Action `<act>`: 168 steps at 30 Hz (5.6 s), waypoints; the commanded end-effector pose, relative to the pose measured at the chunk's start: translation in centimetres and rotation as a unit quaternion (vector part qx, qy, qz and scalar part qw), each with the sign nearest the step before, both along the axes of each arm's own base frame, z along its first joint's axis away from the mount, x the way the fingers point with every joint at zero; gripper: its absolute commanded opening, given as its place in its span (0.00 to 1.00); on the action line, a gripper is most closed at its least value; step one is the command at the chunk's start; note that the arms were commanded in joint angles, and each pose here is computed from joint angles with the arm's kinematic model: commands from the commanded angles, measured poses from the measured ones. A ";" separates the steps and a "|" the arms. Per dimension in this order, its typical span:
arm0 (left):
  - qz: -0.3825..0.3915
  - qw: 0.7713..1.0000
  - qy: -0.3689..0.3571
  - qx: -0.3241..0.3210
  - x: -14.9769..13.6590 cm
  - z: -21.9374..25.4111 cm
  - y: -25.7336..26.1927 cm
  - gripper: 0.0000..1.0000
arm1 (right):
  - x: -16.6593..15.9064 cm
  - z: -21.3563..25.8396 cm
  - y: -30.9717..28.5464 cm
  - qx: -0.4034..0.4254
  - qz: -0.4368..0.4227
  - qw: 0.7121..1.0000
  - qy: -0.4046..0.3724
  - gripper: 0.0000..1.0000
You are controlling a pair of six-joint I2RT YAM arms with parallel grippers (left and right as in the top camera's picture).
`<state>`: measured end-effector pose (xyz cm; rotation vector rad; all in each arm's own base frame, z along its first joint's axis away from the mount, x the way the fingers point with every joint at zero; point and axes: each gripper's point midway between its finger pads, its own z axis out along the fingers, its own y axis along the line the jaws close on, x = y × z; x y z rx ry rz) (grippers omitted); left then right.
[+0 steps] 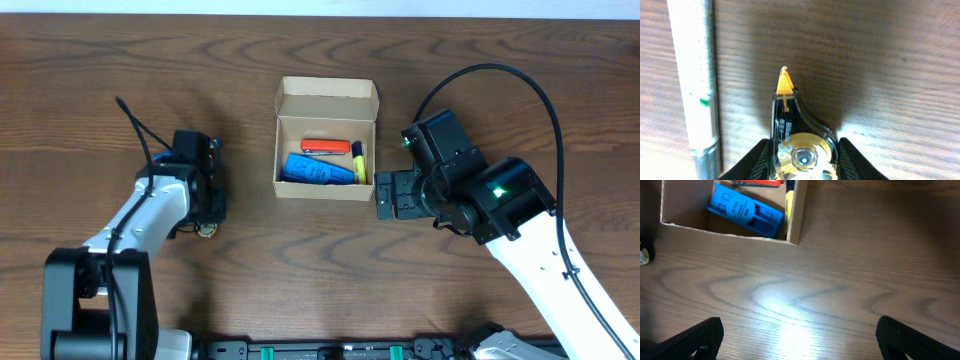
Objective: Pack container
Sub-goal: 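Move left gripper over the correction tape and lower to grasp, then carry the correction tape into the box and release it, then move left gripper to the black-capped marker and grasp it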
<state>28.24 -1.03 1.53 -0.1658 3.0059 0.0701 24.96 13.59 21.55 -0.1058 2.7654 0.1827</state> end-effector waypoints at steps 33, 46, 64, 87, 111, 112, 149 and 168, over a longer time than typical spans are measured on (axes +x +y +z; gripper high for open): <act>-0.463 0.855 -0.233 -0.030 8.8 15.1 -21.5 0.06 | -0.1 0.5 0.0 0.001 0.006 1.000 -0.008 0.99; -0.731 0.642 -0.224 0.047 8.1 13.1 -22.9 0.06 | 0.0 0.5 0.0 0.001 0.006 1.000 -0.008 0.99; -0.764 0.619 -0.145 0.107 10.0 6.7 -21.4 0.06 | -0.1 0.5 0.0 0.001 0.006 1.000 -0.008 0.99; -0.576 0.772 -0.258 0.068 10.2 16.1 -20.8 0.81 | 0.0 0.5 0.0 0.001 0.005 1.000 -0.008 0.99; -0.156 0.965 -0.205 0.048 4.6 21.7 2.2 0.86 | 0.0 0.5 0.0 0.001 0.005 1.000 -0.008 0.99; -0.147 0.968 -0.196 0.045 4.6 21.2 2.7 0.84 | 0.0 0.5 0.0 0.001 0.005 1.000 -0.008 0.99; -0.140 0.986 -0.082 0.030 2.7 1.2 5.3 0.76 | 0.0 0.5 0.0 0.001 0.005 1.000 -0.008 0.99; -0.122 0.992 -0.036 0.015 2.8 -3.8 5.8 0.50 | 0.0 0.5 0.0 0.001 0.005 1.000 -0.008 0.99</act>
